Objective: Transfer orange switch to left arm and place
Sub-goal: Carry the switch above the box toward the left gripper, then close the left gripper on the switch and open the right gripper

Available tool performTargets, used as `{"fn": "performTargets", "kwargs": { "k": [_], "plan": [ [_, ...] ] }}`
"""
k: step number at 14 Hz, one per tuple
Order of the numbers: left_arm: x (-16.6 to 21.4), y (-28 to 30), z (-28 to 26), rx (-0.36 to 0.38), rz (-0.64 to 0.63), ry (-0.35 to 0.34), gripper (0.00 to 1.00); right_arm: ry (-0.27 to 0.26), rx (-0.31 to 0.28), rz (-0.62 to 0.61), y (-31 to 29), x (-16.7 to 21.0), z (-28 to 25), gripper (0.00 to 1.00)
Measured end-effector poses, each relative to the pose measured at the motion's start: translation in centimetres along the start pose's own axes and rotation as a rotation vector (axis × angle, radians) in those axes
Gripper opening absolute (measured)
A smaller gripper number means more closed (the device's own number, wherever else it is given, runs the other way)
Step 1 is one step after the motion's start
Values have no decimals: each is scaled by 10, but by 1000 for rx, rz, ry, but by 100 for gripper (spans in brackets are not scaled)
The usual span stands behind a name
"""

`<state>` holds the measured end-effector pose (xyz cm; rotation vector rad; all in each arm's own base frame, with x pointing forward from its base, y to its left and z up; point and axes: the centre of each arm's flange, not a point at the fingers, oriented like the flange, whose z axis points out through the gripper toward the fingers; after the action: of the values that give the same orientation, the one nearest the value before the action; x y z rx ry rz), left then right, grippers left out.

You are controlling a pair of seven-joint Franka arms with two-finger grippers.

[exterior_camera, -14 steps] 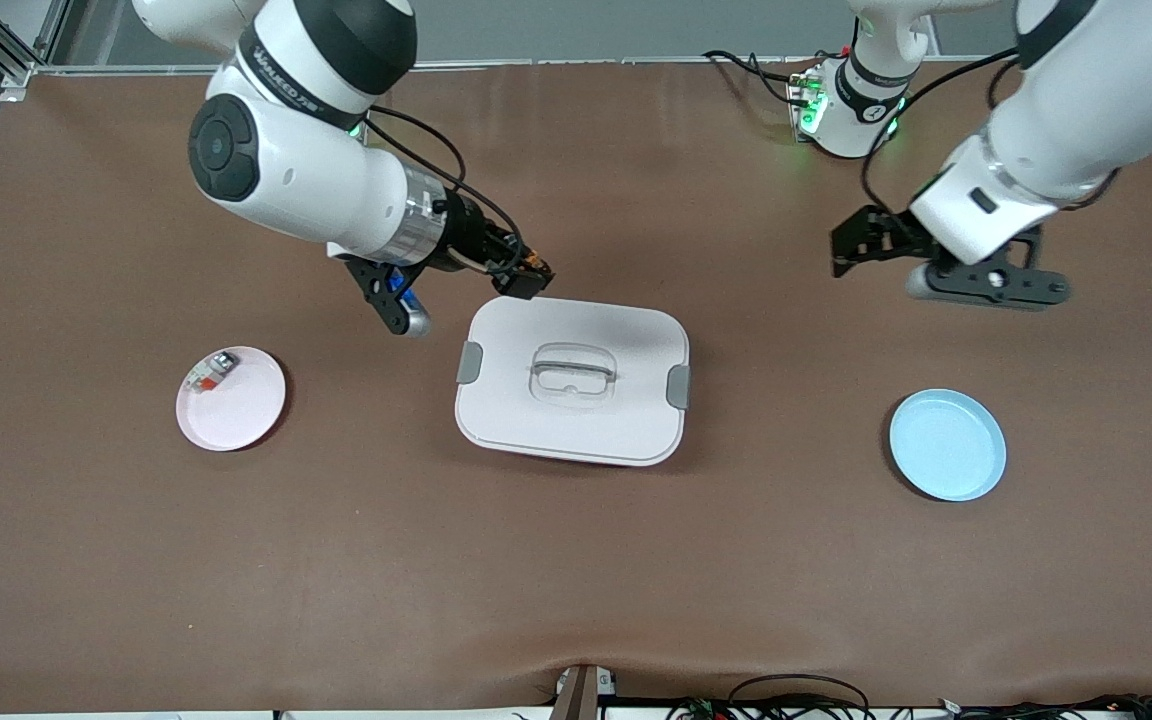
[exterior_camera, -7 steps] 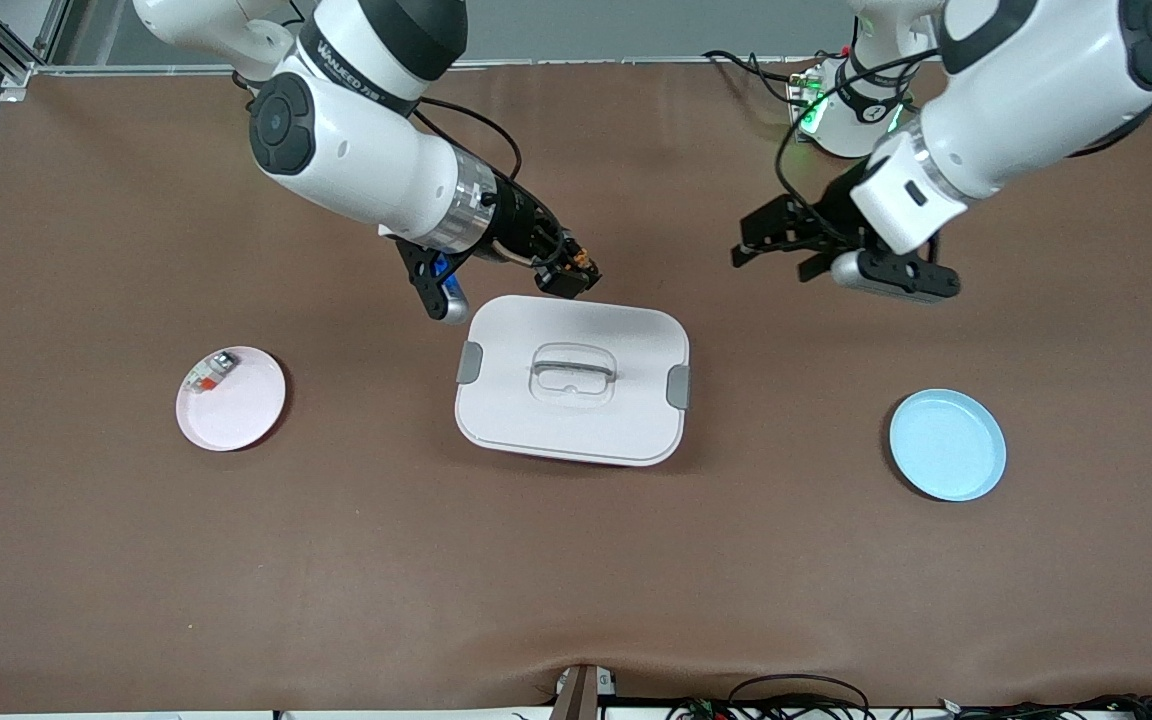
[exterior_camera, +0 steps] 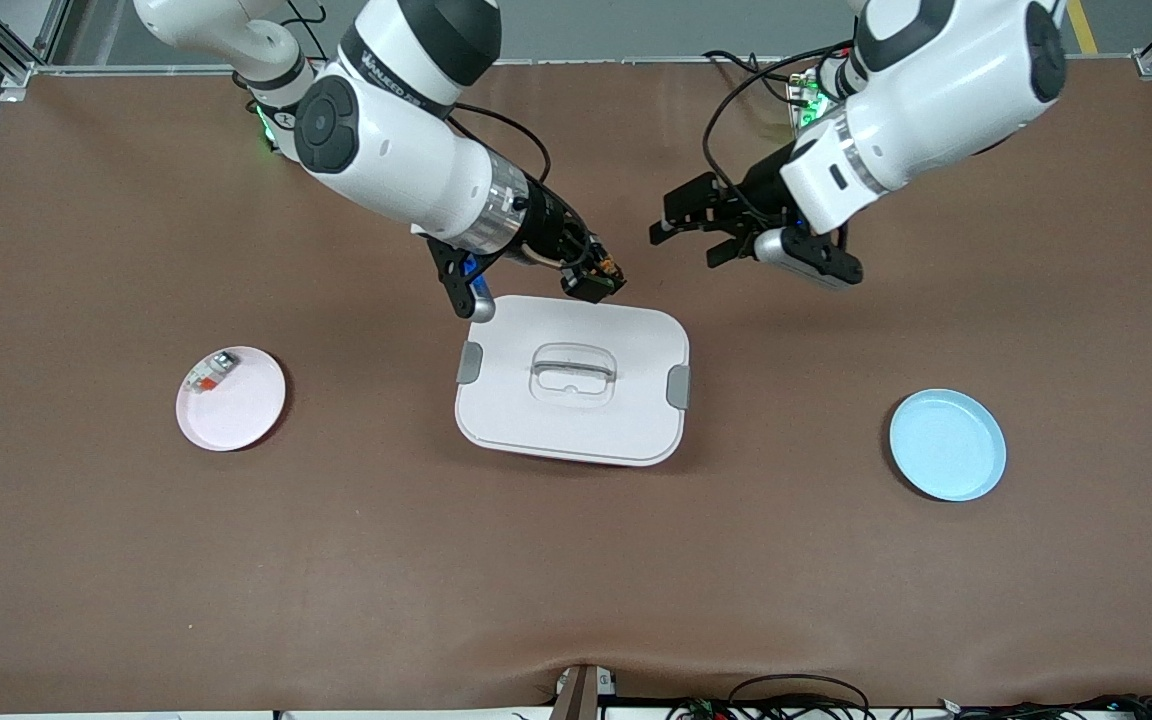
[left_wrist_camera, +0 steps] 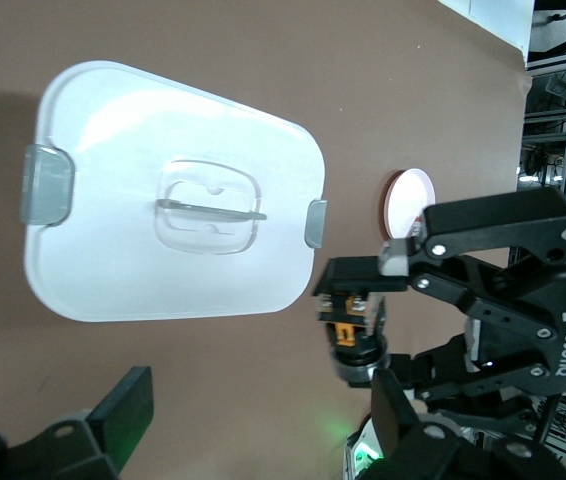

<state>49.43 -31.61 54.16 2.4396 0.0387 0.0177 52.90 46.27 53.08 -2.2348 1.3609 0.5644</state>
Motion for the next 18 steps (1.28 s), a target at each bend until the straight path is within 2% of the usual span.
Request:
{"fn": "performTargets", "kwargs": {
  "k": [1,2,3,4,9,15,17,18],
  "plan": [
    [-3,2,5,-8,1,-1,82,-2,5,-3,-1,-2,-1,72],
    [-5,2,9,-19,6,-6,82,-3,9,-4,-2,-4,-3,72],
    [-6,0,12,-33,15,-11,74,-4,12,-3,-3,-5,-4,72],
    [-5,-2,13,-55,21,-12,70,-4,14,-2,-3,-5,-5,72],
    [1,0,14,-144,-3,46,71,-6,23,3,-6,-7,-9,72],
    [-3,12,47,-216,-49,99,68,-5,24,4,-6,-6,-8,72],
    [-2,11,51,-219,-57,99,48,-5,26,4,-7,-6,-10,72],
    [-2,10,51,-219,-59,99,48,-5,27,4,-7,-6,-10,72]
  ]
}}
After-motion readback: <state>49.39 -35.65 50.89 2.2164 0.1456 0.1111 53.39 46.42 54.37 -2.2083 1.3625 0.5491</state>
